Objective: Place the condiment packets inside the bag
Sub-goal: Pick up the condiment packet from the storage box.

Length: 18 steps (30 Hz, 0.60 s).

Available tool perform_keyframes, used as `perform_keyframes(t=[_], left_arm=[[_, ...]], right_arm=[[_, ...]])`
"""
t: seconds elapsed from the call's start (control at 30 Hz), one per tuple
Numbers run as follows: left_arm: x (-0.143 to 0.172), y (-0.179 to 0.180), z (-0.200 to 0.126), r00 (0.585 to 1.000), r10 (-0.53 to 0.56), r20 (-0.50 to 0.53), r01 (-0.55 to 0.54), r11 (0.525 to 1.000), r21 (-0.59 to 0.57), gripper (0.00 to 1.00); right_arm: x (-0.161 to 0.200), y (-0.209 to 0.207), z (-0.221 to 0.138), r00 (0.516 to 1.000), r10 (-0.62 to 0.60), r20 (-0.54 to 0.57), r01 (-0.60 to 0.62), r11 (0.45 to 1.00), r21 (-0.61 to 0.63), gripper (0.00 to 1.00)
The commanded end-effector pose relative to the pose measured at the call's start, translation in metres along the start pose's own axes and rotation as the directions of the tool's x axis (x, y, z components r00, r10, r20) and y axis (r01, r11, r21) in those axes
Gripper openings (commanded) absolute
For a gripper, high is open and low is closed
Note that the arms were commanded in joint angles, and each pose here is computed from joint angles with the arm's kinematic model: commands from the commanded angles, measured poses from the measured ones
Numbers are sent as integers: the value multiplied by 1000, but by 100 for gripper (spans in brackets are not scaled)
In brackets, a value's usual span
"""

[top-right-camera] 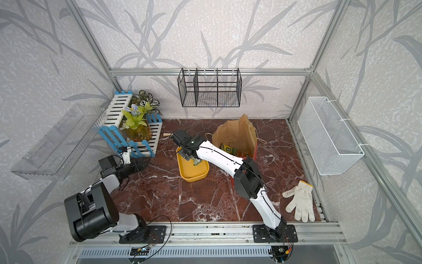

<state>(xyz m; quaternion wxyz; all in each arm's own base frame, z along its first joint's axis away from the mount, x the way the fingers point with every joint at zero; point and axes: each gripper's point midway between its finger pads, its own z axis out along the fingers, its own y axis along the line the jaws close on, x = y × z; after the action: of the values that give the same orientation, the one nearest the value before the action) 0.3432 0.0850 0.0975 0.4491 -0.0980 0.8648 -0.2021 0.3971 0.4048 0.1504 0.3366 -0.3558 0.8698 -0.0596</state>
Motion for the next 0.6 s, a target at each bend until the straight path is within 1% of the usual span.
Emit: perform_keyframes(t=[0.0,0.27,0.57], left_arm=[[-15,-3,-5,999,18,41,-18,1000,6,100],[-15,-4,-7,998,27,51,-28,1000,7,100],[-15,-5,-7,998,27,51,-28,1000,13,100]], right_arm=[[6,6,16,999,41,-35,-41,999,-16,88],[15,22,36,995,68,-70,-72,996,-50,87],[34,33,55,992,70,-109,-77,995,-57,82]])
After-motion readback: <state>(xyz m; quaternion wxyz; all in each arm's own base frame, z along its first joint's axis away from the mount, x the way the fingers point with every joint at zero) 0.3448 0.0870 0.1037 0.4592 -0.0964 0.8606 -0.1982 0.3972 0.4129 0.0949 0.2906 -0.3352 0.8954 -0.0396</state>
